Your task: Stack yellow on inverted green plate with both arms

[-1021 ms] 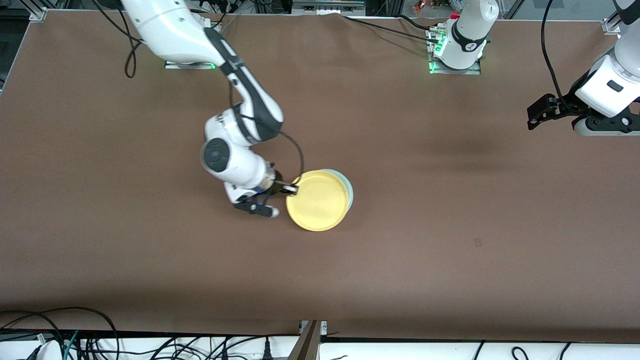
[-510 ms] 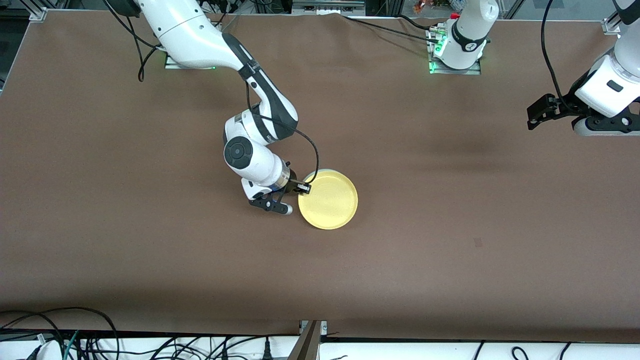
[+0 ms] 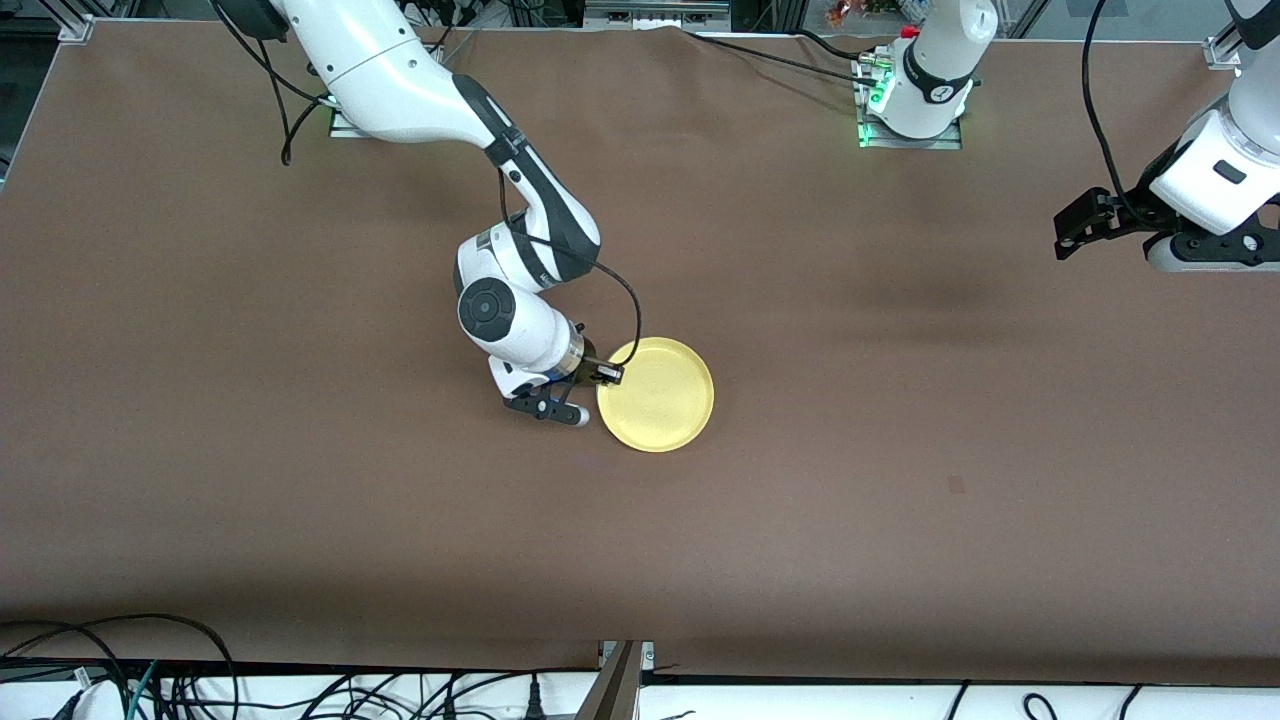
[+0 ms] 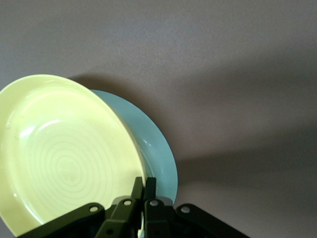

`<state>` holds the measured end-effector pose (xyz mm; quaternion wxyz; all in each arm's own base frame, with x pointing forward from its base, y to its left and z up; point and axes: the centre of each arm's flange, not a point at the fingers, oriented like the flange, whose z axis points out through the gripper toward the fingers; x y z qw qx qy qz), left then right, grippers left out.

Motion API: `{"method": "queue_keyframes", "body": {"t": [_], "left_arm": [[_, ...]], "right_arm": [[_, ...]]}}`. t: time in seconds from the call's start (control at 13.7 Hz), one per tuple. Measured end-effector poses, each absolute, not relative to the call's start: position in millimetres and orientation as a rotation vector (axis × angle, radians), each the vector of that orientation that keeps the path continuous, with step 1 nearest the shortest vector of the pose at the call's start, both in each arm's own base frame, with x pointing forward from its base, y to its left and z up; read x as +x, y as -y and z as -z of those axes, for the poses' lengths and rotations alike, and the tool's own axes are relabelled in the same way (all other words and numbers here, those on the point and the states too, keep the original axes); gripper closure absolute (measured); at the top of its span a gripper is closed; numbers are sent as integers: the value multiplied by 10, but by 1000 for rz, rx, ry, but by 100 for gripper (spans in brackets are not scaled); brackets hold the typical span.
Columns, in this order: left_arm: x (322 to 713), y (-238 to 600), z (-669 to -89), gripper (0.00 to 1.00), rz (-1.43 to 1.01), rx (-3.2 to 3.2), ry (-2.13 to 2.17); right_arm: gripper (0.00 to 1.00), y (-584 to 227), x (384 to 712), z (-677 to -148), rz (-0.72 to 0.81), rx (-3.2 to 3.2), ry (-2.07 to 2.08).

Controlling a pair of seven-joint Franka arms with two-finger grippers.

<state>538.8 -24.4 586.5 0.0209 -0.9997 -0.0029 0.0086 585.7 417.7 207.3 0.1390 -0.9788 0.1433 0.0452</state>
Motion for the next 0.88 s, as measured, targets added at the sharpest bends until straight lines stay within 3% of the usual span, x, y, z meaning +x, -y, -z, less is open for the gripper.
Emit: {"method": "queue_keyframes", "body": {"t": [0.29,0.58,0.88], "left_arm": [[5388,245,-5865,0,-27,-3100,9],[5388,245,-5865,0,-26,-3100,9],[5387,248,-5865,0,-27,-3100,8]], "right_arm": [[94,-4194,5830,-2055,-136,-2833,-409],[55,-4124,5860,-2165,-168,-2853,-411],[14,-3334,6288,-3154,-136,-2891,-525]]}}
